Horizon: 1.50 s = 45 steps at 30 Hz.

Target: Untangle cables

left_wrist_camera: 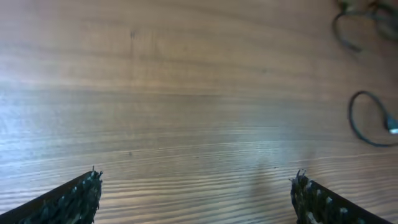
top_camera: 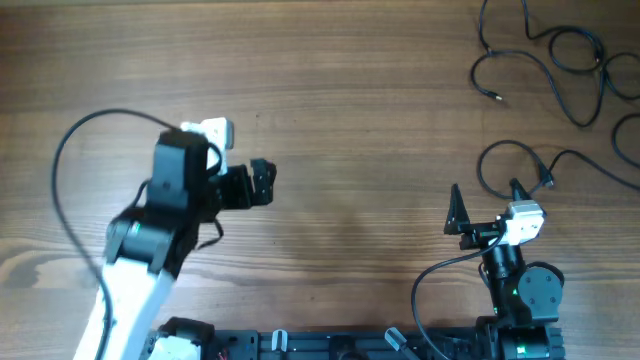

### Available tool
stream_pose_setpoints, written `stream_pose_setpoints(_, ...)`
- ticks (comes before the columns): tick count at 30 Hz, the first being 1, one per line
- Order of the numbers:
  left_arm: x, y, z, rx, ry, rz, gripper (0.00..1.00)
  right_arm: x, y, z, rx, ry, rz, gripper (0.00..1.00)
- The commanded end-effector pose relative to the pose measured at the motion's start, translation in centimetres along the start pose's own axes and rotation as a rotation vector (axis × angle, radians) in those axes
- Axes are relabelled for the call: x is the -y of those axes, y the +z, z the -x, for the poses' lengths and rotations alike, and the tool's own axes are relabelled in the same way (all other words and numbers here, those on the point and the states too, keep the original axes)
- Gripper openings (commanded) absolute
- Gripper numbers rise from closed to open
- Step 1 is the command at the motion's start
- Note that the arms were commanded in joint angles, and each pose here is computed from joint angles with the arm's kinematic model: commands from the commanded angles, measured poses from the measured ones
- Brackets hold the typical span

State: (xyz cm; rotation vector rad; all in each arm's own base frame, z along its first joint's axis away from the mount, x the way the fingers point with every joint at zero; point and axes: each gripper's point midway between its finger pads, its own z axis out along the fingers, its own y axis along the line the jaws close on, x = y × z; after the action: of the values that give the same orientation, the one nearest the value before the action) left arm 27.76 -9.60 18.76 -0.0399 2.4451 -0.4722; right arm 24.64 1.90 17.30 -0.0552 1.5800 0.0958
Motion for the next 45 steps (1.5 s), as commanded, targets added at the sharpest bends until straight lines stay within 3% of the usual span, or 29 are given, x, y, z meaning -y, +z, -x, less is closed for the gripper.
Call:
stream_pose_setpoints(1, 0.1, -2.4, 0.0, 0.094, 0.063, -0.013, 1.0, 0.1, -0.1, 0.2, 0.011, 0.01, -0.006, 1.0)
stream_pose_setpoints(7, -2.3, -2.5, -3.9, 0.126, 0.039, 0.012, 1.0, 0.1, -0.1, 0.2, 0.011, 0.011, -0.006, 1.0)
stream_pose_setpoints(17, -5.3, -5.2, -5.1, 0.357, 0.009, 0.057, 1.0, 0.1, -0.1, 0.2, 0.011, 0.01, -0.005, 1.0)
stream_pose_setpoints(29, -6.2, -3.8, -2.9, 0.672, 0.07, -0.019, 1.0, 0.1, -0.1, 0.2, 0.011, 0.01, -0.006, 1.0)
stream_pose_setpoints(45, -6.3, -2.1, -3.9, 0.748, 0.265, 0.013, 1.0, 0.1, -0.1, 0.2, 0.011, 0.011, -0.006, 1.0)
